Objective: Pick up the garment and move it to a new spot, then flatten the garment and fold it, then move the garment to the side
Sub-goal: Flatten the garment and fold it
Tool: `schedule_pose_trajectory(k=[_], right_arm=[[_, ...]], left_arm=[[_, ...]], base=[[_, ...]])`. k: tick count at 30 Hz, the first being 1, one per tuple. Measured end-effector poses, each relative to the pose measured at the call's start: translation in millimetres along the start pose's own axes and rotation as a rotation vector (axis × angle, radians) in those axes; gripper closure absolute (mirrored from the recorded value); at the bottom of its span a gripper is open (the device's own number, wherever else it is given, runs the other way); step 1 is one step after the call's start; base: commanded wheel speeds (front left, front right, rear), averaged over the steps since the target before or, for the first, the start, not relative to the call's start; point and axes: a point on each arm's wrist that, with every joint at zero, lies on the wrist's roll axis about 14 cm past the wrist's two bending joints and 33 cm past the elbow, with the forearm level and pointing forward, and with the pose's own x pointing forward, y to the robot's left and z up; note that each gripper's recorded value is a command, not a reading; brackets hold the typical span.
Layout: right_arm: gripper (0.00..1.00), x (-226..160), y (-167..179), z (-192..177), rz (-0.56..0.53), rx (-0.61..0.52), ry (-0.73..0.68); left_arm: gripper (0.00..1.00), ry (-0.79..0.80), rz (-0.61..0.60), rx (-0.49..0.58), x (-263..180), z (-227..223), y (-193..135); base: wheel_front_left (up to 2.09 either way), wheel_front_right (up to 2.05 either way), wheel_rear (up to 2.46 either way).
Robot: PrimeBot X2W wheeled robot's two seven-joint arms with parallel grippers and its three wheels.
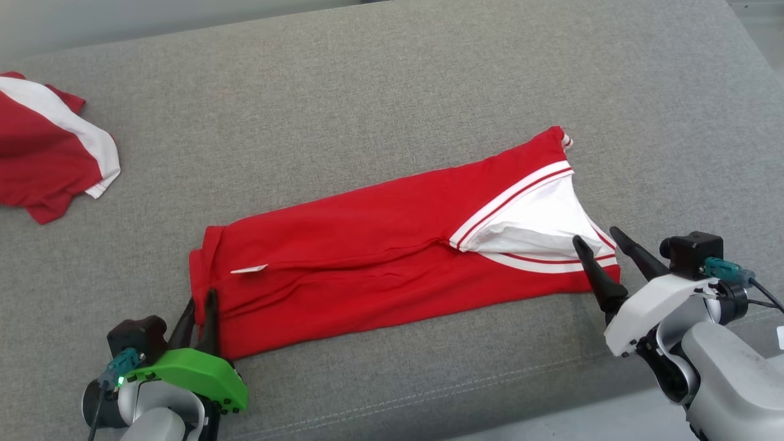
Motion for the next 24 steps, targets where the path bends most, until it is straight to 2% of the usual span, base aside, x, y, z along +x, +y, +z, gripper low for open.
schedule_pose_trajectory(k=[6, 11, 19, 24], right_arm=[[0.00, -18.1, -5.7, -10.7, -0.023, 0.003, 0.006], [0.00, -30.8, -14.2, -10.9, -0.050, 0.008, -0.001], [0.00, -36.5, -32.9, 15.3, -0.094, -0.008, -0.048], [0.00, -24.7, -36.0, 30.3, -0.103, -0.009, -0.034]], left_arm=[[0.00, -0.023, 0.027, -0.023, -14.8, 3.1, 2.1], [0.00, -0.088, 0.051, -0.039, -23.6, 22.3, 4.4], [0.00, -0.219, 0.034, -0.012, -36.7, 60.2, -8.7], [0.00, -0.291, 0.054, -0.011, -45.8, 80.4, -8.0]], base=[[0.00, 0.00, 0.00], [0.00, 0.00, 0.00], [0.00, 0.00, 0.00], [0.00, 0.00, 0.00]])
